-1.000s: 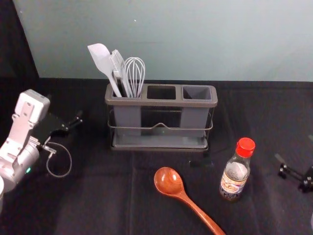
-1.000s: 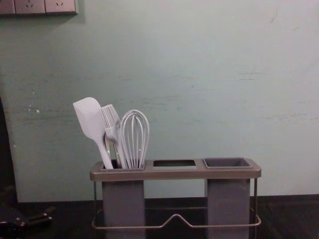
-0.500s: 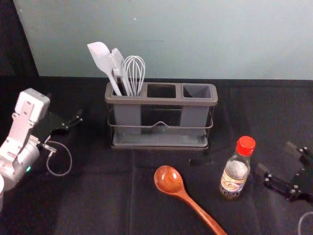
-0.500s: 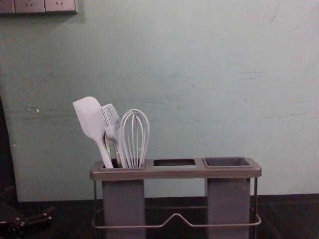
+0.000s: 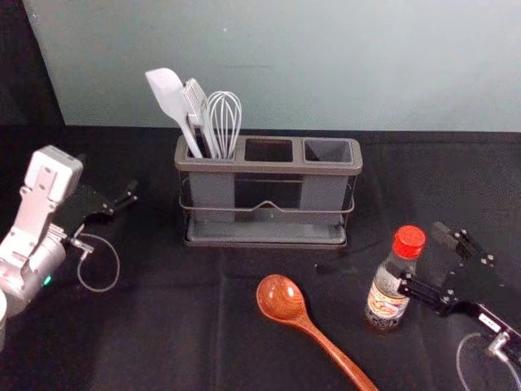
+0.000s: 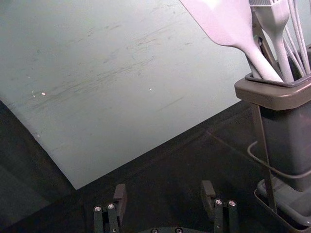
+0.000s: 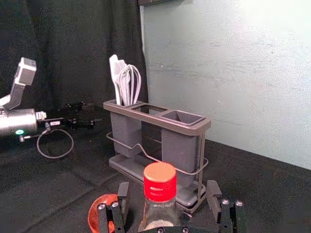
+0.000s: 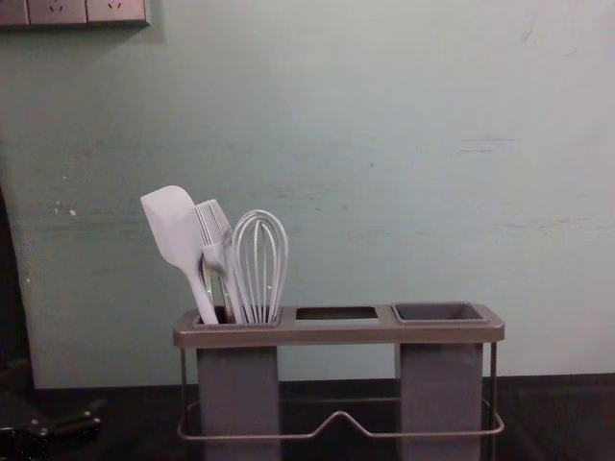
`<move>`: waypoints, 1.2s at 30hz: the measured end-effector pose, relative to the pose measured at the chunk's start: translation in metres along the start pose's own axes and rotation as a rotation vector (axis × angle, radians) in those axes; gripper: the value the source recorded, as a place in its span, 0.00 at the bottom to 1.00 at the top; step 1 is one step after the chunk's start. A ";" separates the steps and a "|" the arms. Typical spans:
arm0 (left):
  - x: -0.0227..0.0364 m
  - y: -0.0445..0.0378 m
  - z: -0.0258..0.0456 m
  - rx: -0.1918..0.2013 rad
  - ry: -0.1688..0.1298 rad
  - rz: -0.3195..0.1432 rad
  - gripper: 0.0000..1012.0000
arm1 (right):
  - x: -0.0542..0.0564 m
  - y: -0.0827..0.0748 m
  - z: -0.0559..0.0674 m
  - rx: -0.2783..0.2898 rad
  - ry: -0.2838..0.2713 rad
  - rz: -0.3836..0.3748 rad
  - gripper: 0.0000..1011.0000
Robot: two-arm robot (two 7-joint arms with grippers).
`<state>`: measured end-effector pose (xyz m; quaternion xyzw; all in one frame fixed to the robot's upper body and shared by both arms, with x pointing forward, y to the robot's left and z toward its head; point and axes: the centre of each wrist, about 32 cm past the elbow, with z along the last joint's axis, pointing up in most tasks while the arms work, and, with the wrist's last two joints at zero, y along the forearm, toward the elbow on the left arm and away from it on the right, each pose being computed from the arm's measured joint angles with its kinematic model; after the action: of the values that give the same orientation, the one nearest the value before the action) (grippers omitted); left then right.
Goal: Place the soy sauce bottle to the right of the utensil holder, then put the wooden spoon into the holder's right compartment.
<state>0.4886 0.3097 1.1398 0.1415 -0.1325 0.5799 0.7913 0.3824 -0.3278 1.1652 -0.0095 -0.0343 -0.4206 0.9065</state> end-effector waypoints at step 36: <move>0.0000 0.0000 0.0000 0.000 0.000 0.000 0.99 | -0.004 0.026 0.004 -0.002 -0.012 0.026 0.99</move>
<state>0.4886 0.3097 1.1398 0.1415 -0.1325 0.5799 0.7913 0.3994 -0.3082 1.1695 -0.0133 -0.0393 -0.4089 0.9116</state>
